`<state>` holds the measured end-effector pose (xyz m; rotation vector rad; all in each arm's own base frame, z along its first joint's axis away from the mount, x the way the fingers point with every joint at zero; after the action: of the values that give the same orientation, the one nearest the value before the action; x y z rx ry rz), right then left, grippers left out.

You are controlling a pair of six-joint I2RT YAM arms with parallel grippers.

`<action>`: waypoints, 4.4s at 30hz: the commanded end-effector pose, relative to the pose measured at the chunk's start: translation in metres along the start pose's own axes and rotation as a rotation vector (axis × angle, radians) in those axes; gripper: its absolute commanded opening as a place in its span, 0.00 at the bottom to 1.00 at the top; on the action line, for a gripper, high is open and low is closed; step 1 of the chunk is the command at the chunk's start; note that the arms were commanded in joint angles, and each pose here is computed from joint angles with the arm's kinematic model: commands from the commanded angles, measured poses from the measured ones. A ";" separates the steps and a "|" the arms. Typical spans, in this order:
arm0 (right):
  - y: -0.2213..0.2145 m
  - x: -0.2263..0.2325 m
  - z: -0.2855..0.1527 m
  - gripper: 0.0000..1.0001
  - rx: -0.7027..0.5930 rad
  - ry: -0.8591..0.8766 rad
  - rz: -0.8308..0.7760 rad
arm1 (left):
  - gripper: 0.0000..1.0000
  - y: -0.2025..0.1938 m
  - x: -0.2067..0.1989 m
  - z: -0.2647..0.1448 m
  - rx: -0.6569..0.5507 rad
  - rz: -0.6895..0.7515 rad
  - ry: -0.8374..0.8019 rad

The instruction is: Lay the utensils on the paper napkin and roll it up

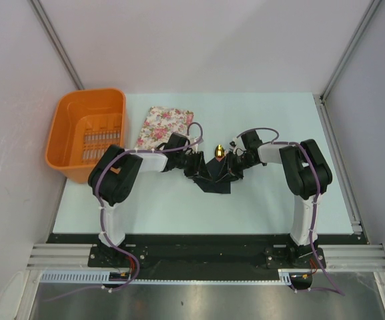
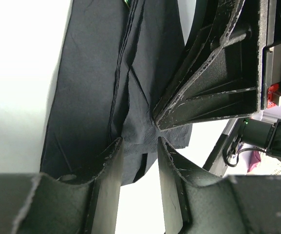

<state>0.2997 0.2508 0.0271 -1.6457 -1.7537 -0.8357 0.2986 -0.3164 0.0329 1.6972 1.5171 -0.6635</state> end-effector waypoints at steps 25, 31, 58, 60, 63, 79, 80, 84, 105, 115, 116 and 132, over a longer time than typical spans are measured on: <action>0.000 0.001 0.003 0.18 0.008 0.008 -0.005 | 0.41 0.013 -0.021 0.009 -0.054 0.019 -0.078; -0.001 0.001 0.004 0.18 0.009 0.008 -0.003 | 0.41 0.012 -0.016 0.012 -0.048 0.015 -0.060; 0.007 0.025 -0.012 0.21 -0.031 0.055 -0.061 | 0.00 0.013 -0.020 -0.002 -0.073 0.080 0.025; 0.009 0.031 -0.017 0.21 -0.045 0.067 -0.079 | 0.00 0.012 -0.020 -0.003 -0.073 0.079 0.029; 0.012 0.036 -0.024 0.22 -0.067 0.075 -0.098 | 0.00 0.012 -0.018 -0.003 -0.075 0.075 0.043; 0.019 0.005 -0.014 0.19 -0.075 0.028 -0.048 | 0.00 0.014 0.001 0.001 -0.061 0.049 0.096; 0.019 0.002 -0.012 0.18 -0.074 0.027 -0.046 | 0.00 0.015 0.001 0.001 -0.062 0.051 0.096; 0.020 -0.005 -0.006 0.17 -0.073 0.019 -0.039 | 0.00 0.016 0.004 -0.001 -0.064 0.048 0.103; 0.014 -0.018 0.000 0.15 -0.062 0.000 -0.011 | 0.29 -0.004 -0.052 -0.011 -0.066 0.204 -0.081; 0.014 -0.016 -0.003 0.09 -0.075 -0.018 -0.003 | 0.12 -0.009 -0.007 0.012 -0.019 0.083 0.029; 0.017 -0.012 -0.006 0.09 -0.086 -0.016 -0.013 | 0.10 -0.009 -0.002 0.013 -0.015 0.077 0.045; 0.057 0.015 -0.017 0.09 -0.177 -0.124 -0.176 | 0.01 -0.013 0.010 0.014 0.013 0.061 0.085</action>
<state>0.3498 0.2487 0.0473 -1.7041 -1.9274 -1.0074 0.2825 -0.3265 0.0231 1.7778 1.4883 -0.6157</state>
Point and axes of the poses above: each gripper's point midway between its finger pads, its own z axis out along the fingers, its own x axis along the line the jaws close on, y = z × x, the point moved 1 cm from there along -z, back along the fingers, and after that the axes turned 8 degrees about -z, right-handed, at the moved point
